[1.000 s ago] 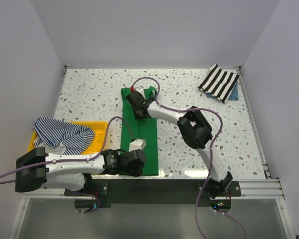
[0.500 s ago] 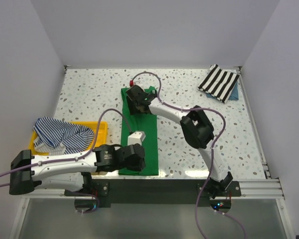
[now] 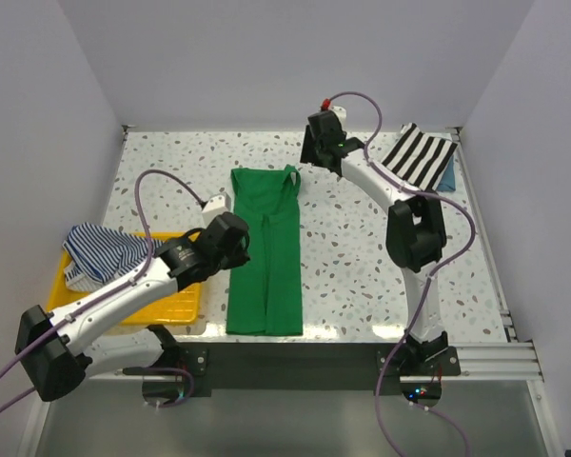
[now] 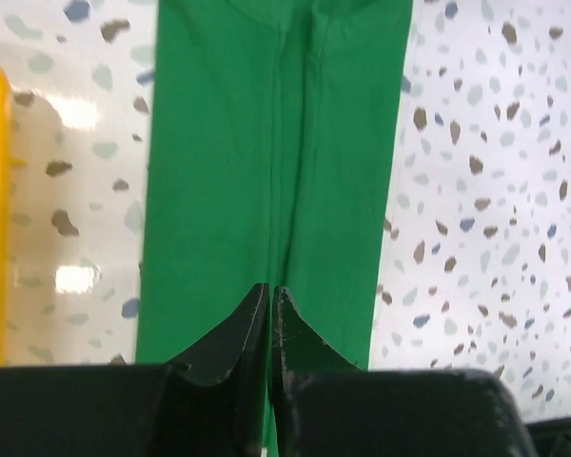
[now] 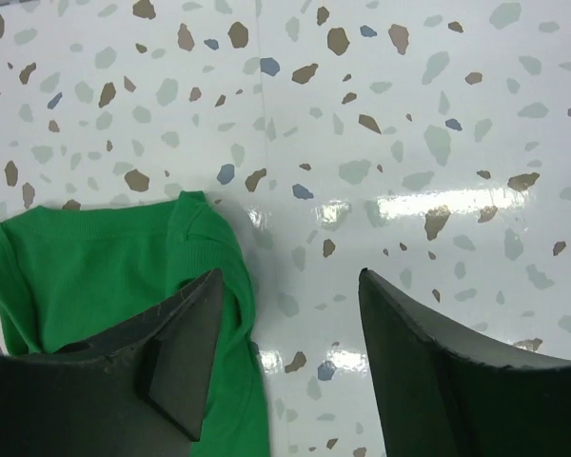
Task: Fold and stack the tank tops
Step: Fold the tank top
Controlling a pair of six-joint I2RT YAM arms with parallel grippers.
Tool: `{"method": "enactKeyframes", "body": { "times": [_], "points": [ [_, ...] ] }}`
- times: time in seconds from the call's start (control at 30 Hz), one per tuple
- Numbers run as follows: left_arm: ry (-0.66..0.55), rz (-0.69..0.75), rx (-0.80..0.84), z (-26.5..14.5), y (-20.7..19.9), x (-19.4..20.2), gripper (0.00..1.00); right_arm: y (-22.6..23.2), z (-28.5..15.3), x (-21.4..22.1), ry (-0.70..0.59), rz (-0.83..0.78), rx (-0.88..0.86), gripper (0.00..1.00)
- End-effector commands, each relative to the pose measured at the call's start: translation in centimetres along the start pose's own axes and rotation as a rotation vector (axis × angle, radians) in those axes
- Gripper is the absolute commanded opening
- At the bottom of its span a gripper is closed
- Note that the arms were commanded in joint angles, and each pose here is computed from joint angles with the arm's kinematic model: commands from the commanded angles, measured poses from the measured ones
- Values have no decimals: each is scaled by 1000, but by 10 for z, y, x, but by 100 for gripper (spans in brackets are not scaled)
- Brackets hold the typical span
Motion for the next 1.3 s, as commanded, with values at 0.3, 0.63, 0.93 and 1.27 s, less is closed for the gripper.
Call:
{"method": "enactKeyframes", "body": {
  "times": [0.3, 0.63, 0.93, 1.27],
  "points": [
    [-191, -76, 49, 14, -23, -99, 8, 31, 33, -11, -54, 123, -106, 55],
    [-176, -47, 61, 21, -24, -106, 8, 46, 56, 2, -33, 204, -172, 51],
    [-138, -30, 75, 32, -22, -100, 6, 55, 65, 10, -26, 290, -213, 34],
    [-66, -15, 94, 45, -22, -88, 4, 70, 84, 20, -24, 362, -236, 21]
  ]
}}
Point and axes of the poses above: each gripper's point midway between its finger pads, its own z axis out along the fingers, its own y axis along the line the jaws close on, x = y × z, the point moved 7 cm from there along -z, back along the fingers, and after that the axes turned 15 degrees about -z, right-handed, at the moved point
